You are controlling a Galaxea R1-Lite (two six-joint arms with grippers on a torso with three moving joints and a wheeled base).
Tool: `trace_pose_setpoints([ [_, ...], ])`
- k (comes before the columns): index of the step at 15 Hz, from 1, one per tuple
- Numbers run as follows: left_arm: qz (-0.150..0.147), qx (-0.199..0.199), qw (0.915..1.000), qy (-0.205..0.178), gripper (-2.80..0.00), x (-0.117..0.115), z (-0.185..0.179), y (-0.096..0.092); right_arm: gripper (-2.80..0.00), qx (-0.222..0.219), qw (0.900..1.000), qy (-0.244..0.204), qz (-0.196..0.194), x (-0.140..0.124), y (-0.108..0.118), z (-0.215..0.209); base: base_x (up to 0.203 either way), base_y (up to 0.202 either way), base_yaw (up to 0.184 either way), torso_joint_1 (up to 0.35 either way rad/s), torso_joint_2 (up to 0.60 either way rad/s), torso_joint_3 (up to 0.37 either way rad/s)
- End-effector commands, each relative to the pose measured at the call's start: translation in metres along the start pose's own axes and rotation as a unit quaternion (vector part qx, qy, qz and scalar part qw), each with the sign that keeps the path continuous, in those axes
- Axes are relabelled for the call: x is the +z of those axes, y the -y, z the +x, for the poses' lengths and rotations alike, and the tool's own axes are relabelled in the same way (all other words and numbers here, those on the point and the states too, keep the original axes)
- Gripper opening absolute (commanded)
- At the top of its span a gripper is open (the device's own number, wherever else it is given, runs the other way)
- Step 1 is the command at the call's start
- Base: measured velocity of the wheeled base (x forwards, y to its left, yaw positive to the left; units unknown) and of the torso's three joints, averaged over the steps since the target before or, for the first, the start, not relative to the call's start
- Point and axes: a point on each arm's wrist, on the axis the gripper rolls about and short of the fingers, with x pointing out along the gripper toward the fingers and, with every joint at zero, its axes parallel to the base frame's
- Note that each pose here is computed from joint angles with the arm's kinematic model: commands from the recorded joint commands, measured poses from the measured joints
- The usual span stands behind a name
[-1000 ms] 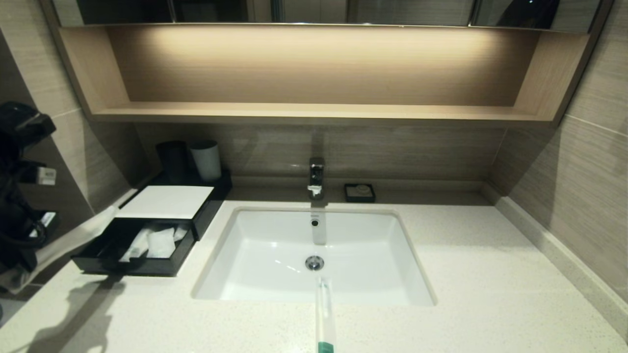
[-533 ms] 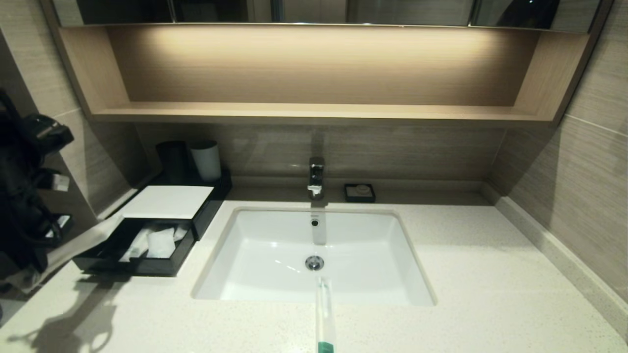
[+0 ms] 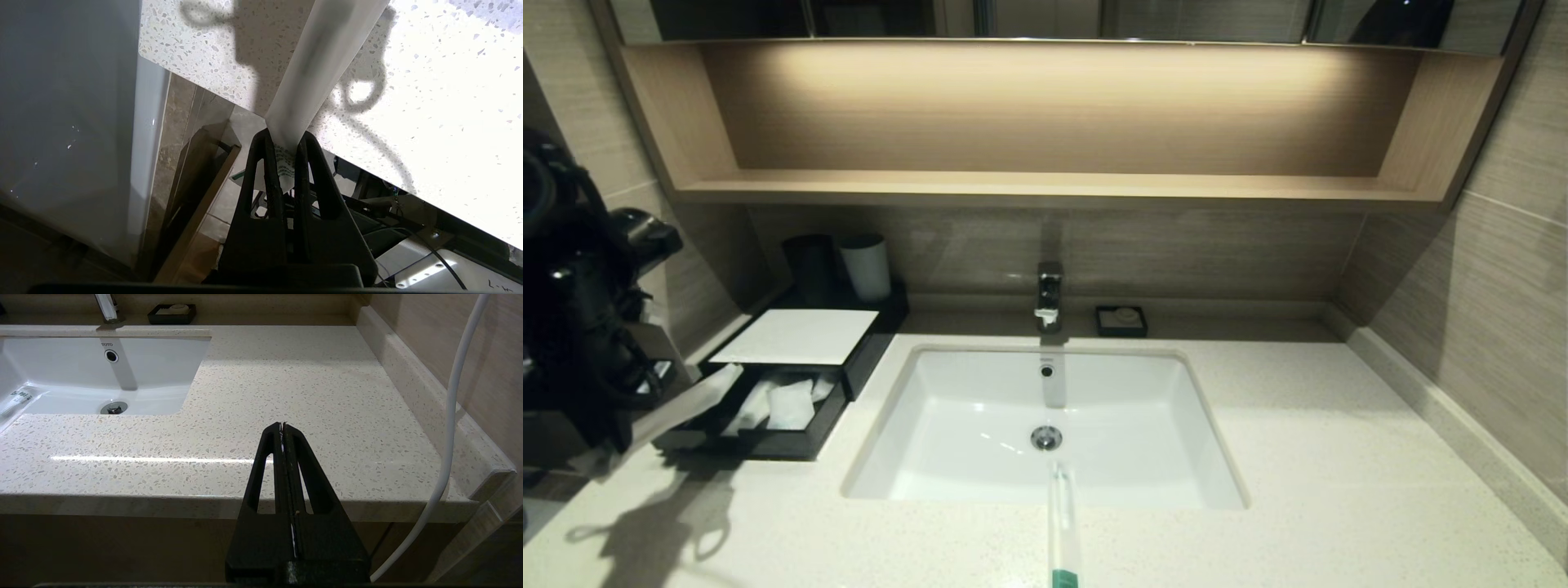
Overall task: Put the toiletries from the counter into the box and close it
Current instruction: Place the bathroom toiletry into the drawer
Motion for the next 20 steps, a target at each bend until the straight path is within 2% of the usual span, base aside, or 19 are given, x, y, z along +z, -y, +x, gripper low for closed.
trace_pose_setpoints([
  [1,0.001,0.002,0.9999,-0.014,-2.8,0.006,0.008,0.004,-2.8,0.0,1.0,-0.001,0.0,0.0,0.0,0.0,0.0,0.0,0.0,0.0,0.0,0.0],
  [20,-0.005,0.005,0.9998,-0.018,-2.8,0.041,0.033,0.03,-2.8,0.0,1.0,-0.001,0.0,0.0,0.0,0.0,0.0,0.0,0.0,0.0,0.0,0.0],
])
